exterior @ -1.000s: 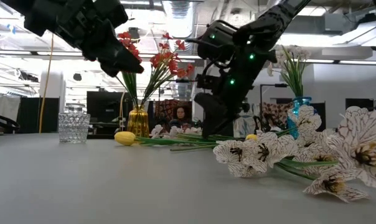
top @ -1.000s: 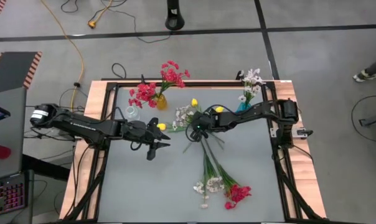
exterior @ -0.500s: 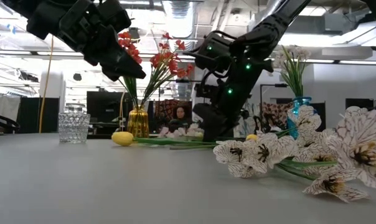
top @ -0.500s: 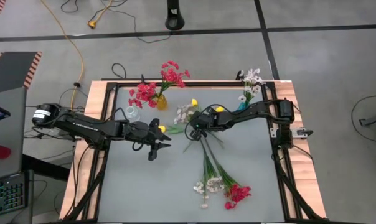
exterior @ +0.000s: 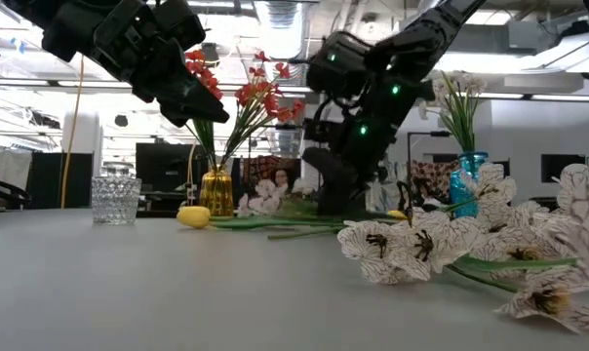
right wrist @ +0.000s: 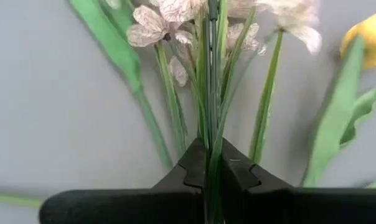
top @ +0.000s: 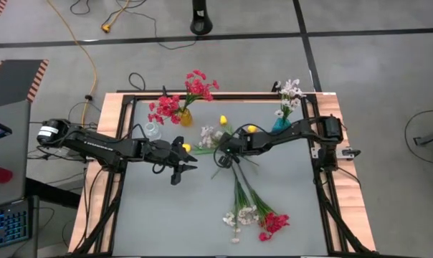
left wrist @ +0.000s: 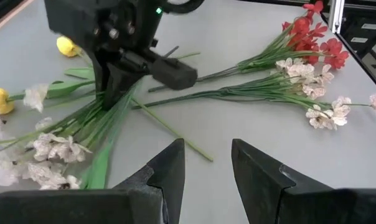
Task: Sort flowers into vase by color
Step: Put the top white flowers into the blue vase
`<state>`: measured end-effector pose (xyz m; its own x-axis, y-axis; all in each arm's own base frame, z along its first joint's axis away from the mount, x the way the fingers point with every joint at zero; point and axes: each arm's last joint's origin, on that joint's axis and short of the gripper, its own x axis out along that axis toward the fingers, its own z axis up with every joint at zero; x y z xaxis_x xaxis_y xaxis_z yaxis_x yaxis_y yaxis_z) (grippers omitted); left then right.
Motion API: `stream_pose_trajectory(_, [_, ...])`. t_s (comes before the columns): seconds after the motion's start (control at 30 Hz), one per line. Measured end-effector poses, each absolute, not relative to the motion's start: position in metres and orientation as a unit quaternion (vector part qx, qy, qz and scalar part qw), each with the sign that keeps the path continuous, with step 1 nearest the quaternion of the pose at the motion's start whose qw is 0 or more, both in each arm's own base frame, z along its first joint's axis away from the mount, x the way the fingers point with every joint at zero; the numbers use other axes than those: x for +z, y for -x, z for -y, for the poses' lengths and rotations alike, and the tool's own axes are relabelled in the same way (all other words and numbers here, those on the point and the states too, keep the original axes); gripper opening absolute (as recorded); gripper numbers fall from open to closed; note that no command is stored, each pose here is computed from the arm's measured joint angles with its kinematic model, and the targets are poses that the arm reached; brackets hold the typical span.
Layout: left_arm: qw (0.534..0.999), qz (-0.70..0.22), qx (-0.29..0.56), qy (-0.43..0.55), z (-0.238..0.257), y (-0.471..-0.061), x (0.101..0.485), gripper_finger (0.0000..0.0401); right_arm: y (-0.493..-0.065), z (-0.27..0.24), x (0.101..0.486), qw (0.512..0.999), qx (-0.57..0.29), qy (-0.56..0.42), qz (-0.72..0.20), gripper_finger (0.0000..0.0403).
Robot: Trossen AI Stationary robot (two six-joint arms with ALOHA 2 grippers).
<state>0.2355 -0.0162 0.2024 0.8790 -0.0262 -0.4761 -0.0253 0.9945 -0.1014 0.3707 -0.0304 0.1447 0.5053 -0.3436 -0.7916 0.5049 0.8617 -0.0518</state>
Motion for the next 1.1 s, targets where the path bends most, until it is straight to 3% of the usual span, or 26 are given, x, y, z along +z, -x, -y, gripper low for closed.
stream_pose_trajectory(0.43, [0.968, -0.244, 0.000, 0.052, 0.016, -0.236, 0.203, 0.0119, -0.351, 0.013, 0.230, 0.913, -0.231, -0.099, -0.320, 0.0053])
stream_pose_trajectory(0.7, [0.969, -0.241, 0.000, 0.052, 0.016, -0.236, 0.203, 0.0119, -0.321, -0.018, 0.285, 0.937, -0.252, -0.040, -0.238, 0.0054])
stream_pose_trajectory(1.1, [0.974, -0.219, -0.001, 0.056, 0.016, -0.238, 0.207, 0.0119, -0.254, -0.079, 0.334, 0.916, -0.365, 0.078, -0.148, 0.0054])
